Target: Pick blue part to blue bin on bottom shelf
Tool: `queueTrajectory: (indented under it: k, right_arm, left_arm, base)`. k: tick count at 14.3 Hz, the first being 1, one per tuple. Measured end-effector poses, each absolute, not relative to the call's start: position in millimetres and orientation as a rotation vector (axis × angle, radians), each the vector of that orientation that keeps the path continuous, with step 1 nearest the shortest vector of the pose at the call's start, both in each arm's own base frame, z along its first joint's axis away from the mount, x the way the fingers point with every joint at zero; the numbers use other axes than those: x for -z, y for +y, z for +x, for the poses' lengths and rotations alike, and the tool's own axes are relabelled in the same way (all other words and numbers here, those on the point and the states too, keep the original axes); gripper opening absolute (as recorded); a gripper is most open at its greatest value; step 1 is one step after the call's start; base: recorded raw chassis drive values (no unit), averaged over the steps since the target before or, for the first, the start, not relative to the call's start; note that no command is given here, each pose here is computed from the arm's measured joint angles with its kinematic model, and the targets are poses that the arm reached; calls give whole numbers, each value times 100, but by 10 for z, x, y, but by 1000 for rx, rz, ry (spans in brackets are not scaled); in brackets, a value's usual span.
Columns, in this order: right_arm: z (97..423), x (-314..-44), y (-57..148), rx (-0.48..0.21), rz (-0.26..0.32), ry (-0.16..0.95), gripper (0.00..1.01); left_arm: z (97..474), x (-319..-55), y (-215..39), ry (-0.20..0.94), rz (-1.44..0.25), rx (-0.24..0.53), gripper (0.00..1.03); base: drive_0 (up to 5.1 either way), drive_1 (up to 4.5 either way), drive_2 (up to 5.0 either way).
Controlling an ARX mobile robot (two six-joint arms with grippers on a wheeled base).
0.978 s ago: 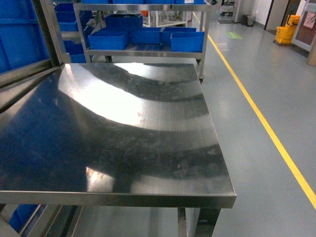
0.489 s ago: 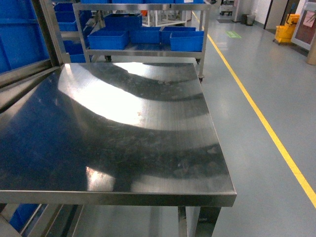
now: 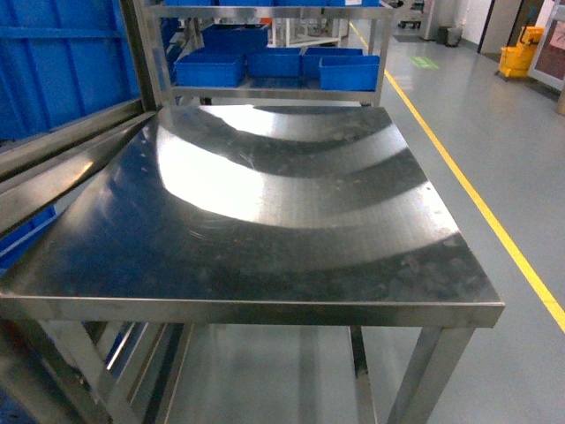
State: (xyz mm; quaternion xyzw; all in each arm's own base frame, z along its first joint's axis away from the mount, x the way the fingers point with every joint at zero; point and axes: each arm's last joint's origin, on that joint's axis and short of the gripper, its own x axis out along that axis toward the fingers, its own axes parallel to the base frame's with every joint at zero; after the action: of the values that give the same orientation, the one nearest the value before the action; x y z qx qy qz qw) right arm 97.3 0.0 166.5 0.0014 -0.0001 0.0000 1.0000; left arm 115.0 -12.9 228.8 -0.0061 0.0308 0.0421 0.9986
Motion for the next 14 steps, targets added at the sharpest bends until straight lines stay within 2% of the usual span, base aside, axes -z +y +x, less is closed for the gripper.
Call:
queueTrajectory:
  k: [9, 14]
  right_arm:
    - [973, -1665, 0, 0, 3, 0, 98]
    - [973, -1668, 0, 0, 3, -3, 98]
  left_arm:
    - [1146, -2294, -129, 56, -14, -84, 44]
    - [1149, -2292, -129, 58, -13, -84, 44]
  base:
    - [-456, 35, 405]
    - [-485, 130, 348]
